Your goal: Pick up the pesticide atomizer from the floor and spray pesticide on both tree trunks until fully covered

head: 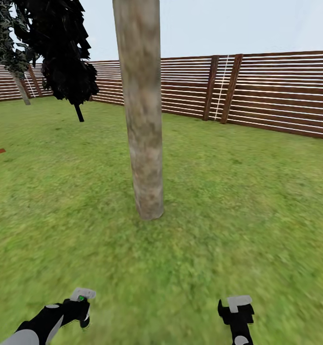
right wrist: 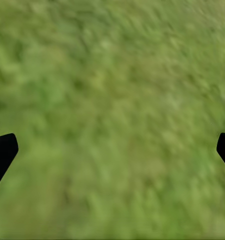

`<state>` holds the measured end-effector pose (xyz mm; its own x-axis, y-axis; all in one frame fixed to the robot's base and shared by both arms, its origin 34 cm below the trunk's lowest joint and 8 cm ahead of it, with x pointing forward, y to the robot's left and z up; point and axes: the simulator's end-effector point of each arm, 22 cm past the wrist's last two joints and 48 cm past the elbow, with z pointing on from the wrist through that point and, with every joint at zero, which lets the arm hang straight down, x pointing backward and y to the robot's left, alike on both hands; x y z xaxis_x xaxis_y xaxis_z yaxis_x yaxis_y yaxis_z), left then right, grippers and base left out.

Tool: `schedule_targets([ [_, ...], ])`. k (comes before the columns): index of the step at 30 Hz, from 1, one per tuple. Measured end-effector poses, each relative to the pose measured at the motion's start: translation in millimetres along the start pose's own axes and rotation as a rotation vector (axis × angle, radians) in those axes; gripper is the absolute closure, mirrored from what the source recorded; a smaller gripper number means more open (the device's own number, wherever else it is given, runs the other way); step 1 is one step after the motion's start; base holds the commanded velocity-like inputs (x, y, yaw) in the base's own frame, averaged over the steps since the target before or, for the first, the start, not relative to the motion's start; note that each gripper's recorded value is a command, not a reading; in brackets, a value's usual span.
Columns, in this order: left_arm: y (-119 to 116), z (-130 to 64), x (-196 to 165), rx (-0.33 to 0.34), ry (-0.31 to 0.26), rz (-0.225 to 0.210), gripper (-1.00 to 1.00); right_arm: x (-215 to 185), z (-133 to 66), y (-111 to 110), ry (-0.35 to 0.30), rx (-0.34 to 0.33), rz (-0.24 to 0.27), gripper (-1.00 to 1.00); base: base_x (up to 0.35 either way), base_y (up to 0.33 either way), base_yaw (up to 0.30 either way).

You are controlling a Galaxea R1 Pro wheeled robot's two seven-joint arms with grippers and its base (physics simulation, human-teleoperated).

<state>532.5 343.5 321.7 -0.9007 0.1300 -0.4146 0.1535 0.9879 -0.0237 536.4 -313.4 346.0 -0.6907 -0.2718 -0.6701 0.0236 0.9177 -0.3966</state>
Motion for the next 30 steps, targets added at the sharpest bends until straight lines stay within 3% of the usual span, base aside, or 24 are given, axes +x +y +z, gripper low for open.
schedule_targets([
  [4, 11, 0.0, 11, -0.059, 0.047, -0.016, 1.0, 2, -1.4, 1, 0.003, -0.002, -0.001, -1.0, 0.326, -0.057, -0.127],
  [10, -1, 2.6, 12, -0.051, 0.077, -0.021, 1.0, 3, -1.8, 2, 0.004, -0.003, 0.0, -1.0, 0.335, -0.074, -0.287],
  [14, -2, 0.8, 24, -0.052, 0.149, -0.043, 1.0, 10, -5.8, 12, 0.021, -0.026, 0.003, -1.0, 0.338, -0.005, -0.215],
  [30, -4, 1.2, 24, -0.051, 0.157, -0.045, 1.0, 11, -6.1, 12, 0.024, -0.026, 0.006, -1.0, 0.286, -0.124, -0.273],
])
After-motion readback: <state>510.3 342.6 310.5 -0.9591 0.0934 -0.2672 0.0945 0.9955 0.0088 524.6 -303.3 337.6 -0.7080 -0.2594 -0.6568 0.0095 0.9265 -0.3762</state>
